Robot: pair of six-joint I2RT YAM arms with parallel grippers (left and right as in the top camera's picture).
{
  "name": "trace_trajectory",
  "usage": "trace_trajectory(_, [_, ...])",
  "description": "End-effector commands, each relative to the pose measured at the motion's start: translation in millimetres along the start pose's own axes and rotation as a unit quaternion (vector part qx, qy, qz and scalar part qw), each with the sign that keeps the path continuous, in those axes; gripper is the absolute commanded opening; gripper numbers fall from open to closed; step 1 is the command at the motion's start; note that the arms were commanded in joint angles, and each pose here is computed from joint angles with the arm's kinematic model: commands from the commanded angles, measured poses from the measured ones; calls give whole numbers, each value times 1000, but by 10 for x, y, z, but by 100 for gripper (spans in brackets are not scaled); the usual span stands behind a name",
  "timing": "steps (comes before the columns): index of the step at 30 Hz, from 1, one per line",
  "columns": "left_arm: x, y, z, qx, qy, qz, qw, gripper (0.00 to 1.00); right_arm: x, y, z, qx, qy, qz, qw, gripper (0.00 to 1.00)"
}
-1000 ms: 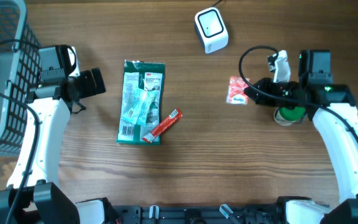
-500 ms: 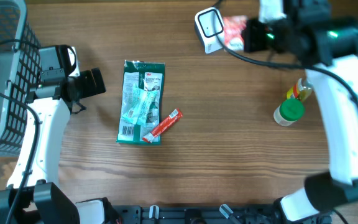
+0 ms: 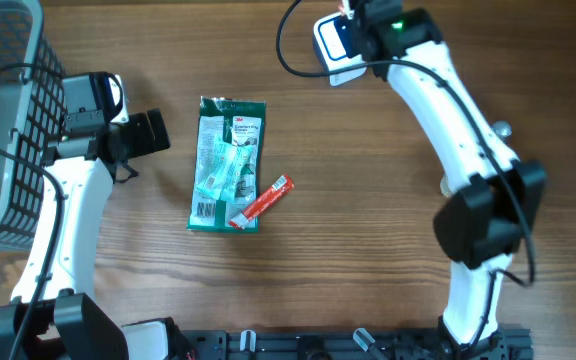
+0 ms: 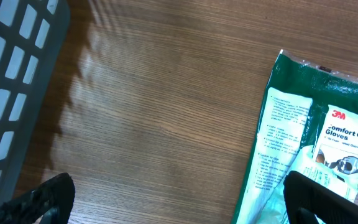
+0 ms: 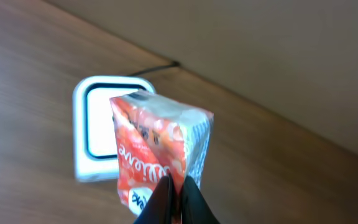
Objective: Scan the item barcode
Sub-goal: 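Carry the red-white carton up to the white scanner and hold it, then carry the carton back right and set it beside the jar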
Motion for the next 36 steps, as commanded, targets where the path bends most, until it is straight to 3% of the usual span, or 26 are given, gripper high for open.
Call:
trace_trajectory(1, [22, 3, 20, 5, 6, -3, 1000, 100, -35, 327, 40, -45, -42, 15, 998, 4])
trace_trajectory(14, [22, 3, 20, 5, 6, -3, 1000, 100, -100, 866, 297, -50, -44, 3, 998, 4])
trace_trajectory(24, [22, 3, 20, 5, 6, -3, 1000, 100, -159, 893, 330, -45, -45, 16, 998, 4])
trace_trajectory(28, [22, 3, 20, 5, 6, -3, 1000, 100, -102, 569, 151, -51, -27, 20, 998, 4])
trace_trajectory(30, [22, 3, 20, 5, 6, -3, 1000, 100, -38, 175, -39, -48, 9, 15, 999, 4])
trace_trajectory(36, [22, 3, 20, 5, 6, -3, 1000, 100, -201, -743, -273, 44, 95, 32, 994, 4])
Point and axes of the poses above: each gripper's point midway between its finger pads, its own y axis out along the fingers, its own z axis along the line the jaws close on, x = y × z, the point moved 5 cm from there along -y, back along the fingers, and after that the axes turned 8 degrees about -y, right-handed, at the moved point
